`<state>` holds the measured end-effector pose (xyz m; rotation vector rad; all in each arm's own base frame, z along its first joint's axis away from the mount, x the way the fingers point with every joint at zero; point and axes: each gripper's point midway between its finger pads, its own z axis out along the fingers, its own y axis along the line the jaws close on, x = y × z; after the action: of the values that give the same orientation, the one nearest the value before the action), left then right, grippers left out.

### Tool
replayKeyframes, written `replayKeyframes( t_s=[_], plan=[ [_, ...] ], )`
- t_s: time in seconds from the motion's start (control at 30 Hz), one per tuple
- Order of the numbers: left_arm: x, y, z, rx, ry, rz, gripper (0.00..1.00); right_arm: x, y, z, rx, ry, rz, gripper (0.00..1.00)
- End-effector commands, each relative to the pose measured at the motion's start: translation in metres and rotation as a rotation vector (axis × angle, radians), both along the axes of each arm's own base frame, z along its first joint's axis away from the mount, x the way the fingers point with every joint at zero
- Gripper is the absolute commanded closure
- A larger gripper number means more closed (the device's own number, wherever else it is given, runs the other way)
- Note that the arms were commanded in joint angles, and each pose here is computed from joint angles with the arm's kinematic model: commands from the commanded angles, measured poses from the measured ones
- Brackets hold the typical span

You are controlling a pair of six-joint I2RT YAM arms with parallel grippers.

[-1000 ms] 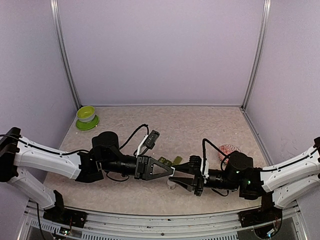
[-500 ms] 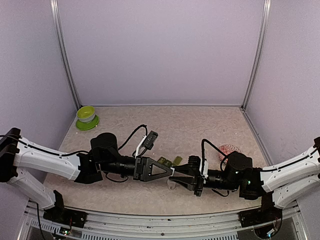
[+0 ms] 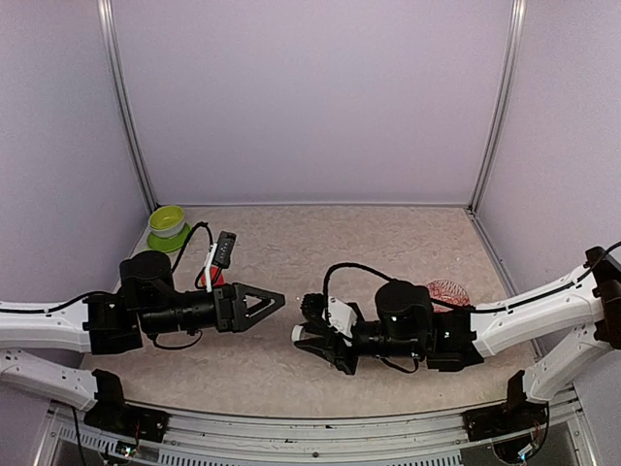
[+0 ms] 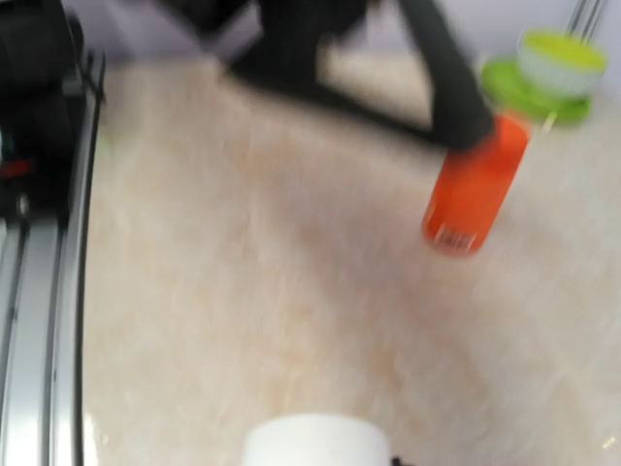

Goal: Sort the pills into containers
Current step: Pass from the left arm to the right, then place the pill at the center of the board.

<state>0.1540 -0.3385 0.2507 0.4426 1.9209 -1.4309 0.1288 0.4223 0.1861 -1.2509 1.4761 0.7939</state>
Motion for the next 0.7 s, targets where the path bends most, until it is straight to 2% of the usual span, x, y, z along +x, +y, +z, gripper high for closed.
replayKeyframes(
  t_s=[0.0, 0.17, 0.27, 0.67],
  plan=[
    [0.032, 0.059, -0.028, 0.118, 0.006, 0.305, 0.15, -0.006, 0.007, -0.052, -0.245, 0.121, 0.011, 0.75],
    [0.045, 0.096, -0.034, 0.16, 0.029, 0.471, 0.09, -0.007, 0.023, -0.078, -0.411, 0.196, 0.027, 0.75],
    [0.051, 0.113, -0.038, 0.193, 0.048, 0.551, 0.02, -0.007, 0.032, -0.091, -0.498, 0.235, 0.037, 0.74],
    [0.056, 0.151, -0.042, 0.181, 0.079, 0.707, 0.01, -0.005, 0.037, -0.147, -0.723, 0.331, 0.009, 0.72]
  ],
)
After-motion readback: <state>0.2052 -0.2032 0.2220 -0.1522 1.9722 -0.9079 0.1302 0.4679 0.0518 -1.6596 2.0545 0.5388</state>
